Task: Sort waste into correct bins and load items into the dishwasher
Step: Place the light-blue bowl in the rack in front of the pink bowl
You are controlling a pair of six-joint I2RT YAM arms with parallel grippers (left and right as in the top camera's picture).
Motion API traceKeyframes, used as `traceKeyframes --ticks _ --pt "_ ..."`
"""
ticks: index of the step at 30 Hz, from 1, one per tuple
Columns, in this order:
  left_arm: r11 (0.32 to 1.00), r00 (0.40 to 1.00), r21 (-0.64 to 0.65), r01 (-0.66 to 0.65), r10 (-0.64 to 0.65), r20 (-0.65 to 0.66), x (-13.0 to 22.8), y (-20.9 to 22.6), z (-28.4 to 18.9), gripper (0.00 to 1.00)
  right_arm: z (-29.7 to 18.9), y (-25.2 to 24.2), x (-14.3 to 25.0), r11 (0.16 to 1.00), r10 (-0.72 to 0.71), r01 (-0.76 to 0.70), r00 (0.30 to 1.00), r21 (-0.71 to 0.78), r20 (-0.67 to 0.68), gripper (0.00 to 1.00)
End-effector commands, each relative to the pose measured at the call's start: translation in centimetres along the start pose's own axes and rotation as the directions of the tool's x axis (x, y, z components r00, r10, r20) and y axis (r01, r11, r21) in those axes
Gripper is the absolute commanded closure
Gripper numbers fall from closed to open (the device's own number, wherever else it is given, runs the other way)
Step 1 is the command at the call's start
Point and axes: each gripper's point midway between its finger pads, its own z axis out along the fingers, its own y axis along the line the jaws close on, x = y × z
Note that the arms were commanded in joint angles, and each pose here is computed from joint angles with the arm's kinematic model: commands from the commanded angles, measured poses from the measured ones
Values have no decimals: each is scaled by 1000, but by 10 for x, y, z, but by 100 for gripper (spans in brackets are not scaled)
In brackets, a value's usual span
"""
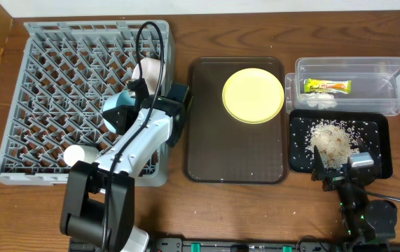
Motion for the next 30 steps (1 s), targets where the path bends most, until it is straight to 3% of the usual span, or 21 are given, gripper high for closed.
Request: traceKeyframes --ticks 1,19,30 --pt "1000 1000 -7 -27 27 -5 3 -2 1 92 0 3 1 1000 13 -13 1000 -13 2 1" --pt "996 998 -54 -64 65 26 -1 7 -2 92 0 3 1 1000 13 -13 1000 -13 2 1" --pt "993 995 90 -81 85 -43 16 -17 -9 92 0 3 1 1000 13 -13 1000 -13 2 1"
